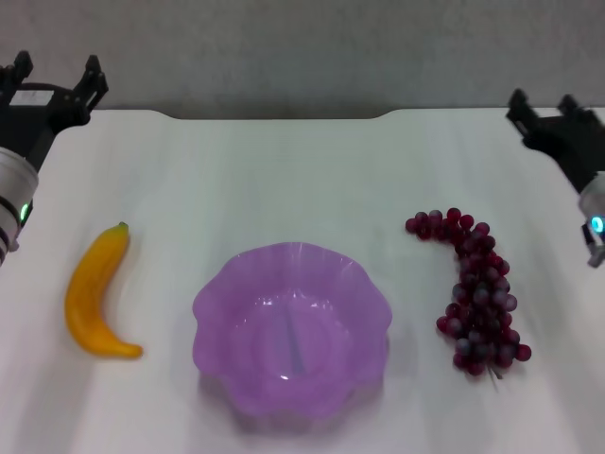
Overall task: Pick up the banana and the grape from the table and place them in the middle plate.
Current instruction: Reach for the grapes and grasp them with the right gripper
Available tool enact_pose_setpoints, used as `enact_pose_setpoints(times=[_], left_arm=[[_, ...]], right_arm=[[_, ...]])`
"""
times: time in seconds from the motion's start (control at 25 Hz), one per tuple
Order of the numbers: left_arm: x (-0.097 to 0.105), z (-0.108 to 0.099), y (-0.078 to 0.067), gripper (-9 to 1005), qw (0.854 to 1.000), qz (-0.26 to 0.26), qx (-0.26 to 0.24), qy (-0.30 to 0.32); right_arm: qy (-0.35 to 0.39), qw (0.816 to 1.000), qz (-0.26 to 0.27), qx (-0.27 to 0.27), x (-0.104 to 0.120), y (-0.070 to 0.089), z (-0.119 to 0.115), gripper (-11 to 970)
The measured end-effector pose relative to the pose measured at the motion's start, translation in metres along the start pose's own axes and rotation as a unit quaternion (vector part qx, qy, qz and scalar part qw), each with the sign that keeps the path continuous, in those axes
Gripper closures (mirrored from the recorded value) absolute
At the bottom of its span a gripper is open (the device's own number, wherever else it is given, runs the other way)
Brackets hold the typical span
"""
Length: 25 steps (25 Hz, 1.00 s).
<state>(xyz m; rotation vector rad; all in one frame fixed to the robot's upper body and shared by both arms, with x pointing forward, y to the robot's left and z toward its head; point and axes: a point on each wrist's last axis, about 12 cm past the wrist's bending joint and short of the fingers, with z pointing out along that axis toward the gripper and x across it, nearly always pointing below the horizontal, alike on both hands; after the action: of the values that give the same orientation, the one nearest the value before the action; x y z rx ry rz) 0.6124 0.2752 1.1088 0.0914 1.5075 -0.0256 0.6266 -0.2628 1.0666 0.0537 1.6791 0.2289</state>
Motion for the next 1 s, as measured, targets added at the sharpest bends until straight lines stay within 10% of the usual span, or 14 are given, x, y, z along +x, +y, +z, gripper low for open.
enact_pose_setpoints(times=[1.0], left_arm=[[0.0, -0.003, 0.005, 119, 1.0, 0.005, -0.006, 0.0]], right_arm=[[0.207, 0.978, 0.021, 0.004, 0.025, 0.019, -0.008, 202]])
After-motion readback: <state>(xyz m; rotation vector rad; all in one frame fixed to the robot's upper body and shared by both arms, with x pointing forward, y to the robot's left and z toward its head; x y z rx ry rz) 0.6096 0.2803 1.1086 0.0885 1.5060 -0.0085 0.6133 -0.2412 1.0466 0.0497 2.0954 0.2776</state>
